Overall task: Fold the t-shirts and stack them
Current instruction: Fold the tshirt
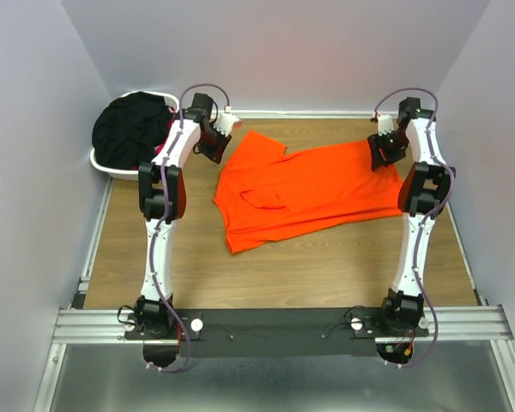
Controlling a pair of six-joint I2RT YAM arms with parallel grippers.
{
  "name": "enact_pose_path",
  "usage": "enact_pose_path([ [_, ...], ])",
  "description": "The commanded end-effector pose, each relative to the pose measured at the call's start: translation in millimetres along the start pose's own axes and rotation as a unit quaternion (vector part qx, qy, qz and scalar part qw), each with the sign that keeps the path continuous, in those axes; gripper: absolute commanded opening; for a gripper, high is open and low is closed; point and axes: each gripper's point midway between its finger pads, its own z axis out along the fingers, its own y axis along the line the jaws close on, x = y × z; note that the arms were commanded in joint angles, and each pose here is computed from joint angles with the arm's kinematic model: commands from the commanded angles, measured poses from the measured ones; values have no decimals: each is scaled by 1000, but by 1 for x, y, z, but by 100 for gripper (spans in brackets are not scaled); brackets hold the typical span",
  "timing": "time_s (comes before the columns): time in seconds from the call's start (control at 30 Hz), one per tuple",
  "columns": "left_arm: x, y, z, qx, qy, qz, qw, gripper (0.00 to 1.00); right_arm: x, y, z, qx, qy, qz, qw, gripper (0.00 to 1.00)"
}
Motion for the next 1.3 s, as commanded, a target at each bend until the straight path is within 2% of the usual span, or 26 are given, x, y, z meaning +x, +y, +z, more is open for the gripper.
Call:
enact_pose_path([
  [0.0,-37,19,-50,-54,-48,12,997,38,-35,-8,-22,37,-57,-7,998,74],
  [0.1,-29,6,-67,-37,-49,24,998,45,-35,-2,-48,42,-69,-24,996,79],
  [0.13,-37,-1,-91,-42,-70,33,996,46,-27,2,-64,42,-71,-24,996,80],
  [0.17,-33,-8,-97,-36,-72,39,996,48,-25,3,-69,40,-75,-28,996,81],
  [0.3,6,-53,-99,22,-52,29,998,48,-1,4,-83,34,-65,-22,997,81],
  [0.37,18,-74,-96,60,-51,21,997,48,11,9,-84,29,-52,-20,998,78],
  [0.4,35,-88,-86,82,-33,18,996,48,16,9,-85,27,-49,-19,998,77],
  [0.5,57,-112,-77,105,-10,21,994,48,36,18,-80,12,-24,-18,999,69],
  [0.57,67,-119,-70,112,6,21,993,48,48,22,-77,6,-8,-16,1000,62],
  [0.67,81,-126,-55,125,28,8,992,48,61,26,-71,-8,7,-6,1000,59],
  [0.9,88,-110,-30,98,51,-21,994,47,79,30,-68,-29,26,8,999,59],
  [1.07,91,-60,-13,9,69,-54,996,45,87,30,-68,-41,28,21,999,63],
  [1.27,82,-12,-10,-98,74,-62,990,31,87,29,-70,-46,22,29,998,63],
])
